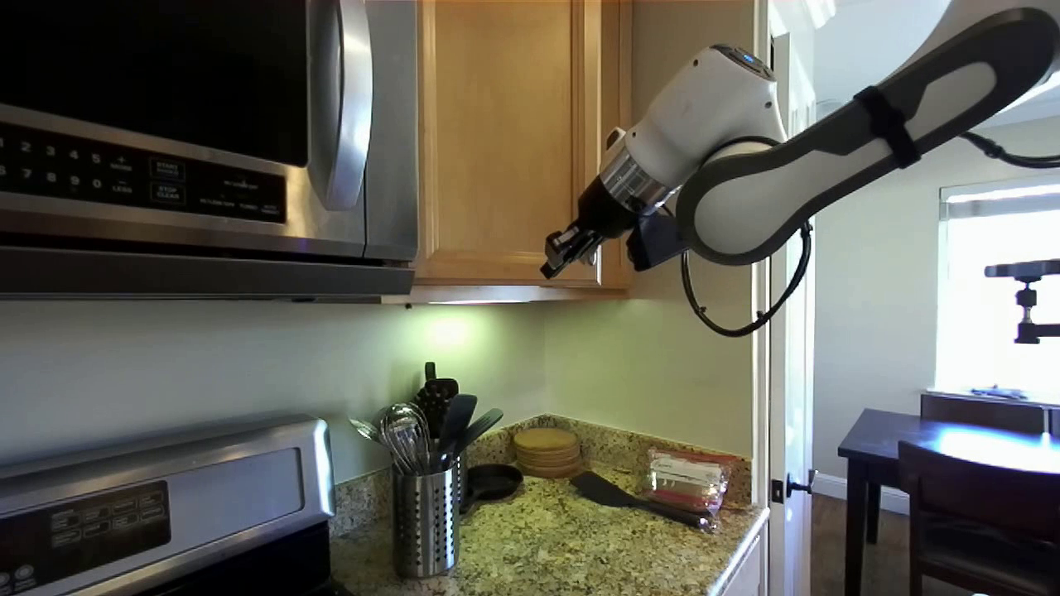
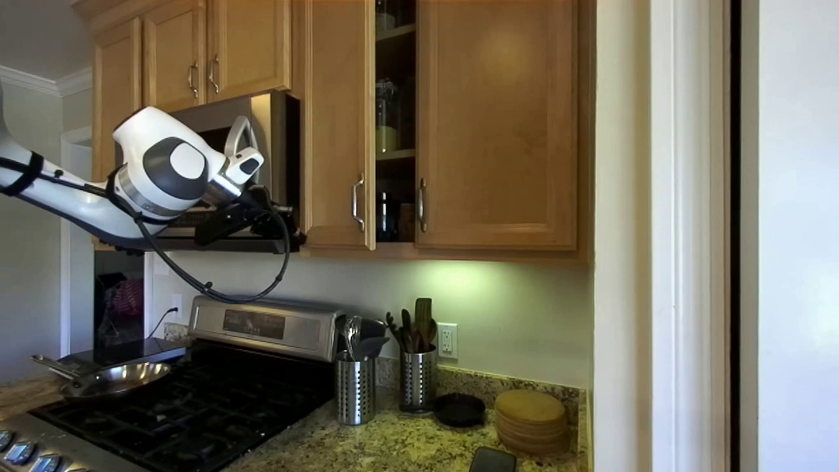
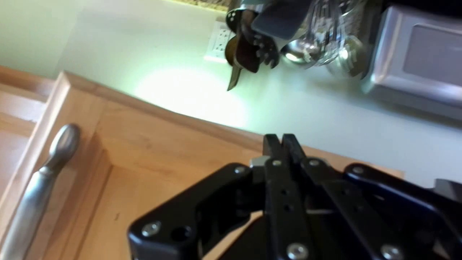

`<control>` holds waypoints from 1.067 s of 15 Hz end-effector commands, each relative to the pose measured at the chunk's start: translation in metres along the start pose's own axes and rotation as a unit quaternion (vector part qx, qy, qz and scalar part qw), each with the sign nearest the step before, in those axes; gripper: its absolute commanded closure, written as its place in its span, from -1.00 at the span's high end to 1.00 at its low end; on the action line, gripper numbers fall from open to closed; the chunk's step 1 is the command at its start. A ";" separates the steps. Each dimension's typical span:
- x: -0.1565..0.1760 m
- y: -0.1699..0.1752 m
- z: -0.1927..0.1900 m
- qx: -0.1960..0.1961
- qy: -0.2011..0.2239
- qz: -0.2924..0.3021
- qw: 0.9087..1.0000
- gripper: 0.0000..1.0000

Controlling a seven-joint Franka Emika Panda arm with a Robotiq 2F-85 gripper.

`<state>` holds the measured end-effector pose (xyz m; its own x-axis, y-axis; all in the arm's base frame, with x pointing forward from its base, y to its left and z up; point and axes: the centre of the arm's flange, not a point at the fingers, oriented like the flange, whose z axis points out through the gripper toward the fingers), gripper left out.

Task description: Open the left door of the upper cabinet, place the brown can in the cabinet, place the glass jar in the cabinet, close the cabinet door

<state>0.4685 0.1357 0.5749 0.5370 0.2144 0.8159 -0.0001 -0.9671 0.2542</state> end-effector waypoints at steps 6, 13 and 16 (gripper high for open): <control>-0.112 -0.018 -0.010 0.137 -0.184 -0.006 0.973 -0.87; -0.177 -0.015 -0.009 0.157 -0.301 0.009 0.941 -0.04; -0.192 -0.012 -0.013 0.161 -0.328 0.023 0.931 0.33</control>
<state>0.3813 0.1189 0.4223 0.9263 0.1677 0.3375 0.1754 -0.9845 0.0077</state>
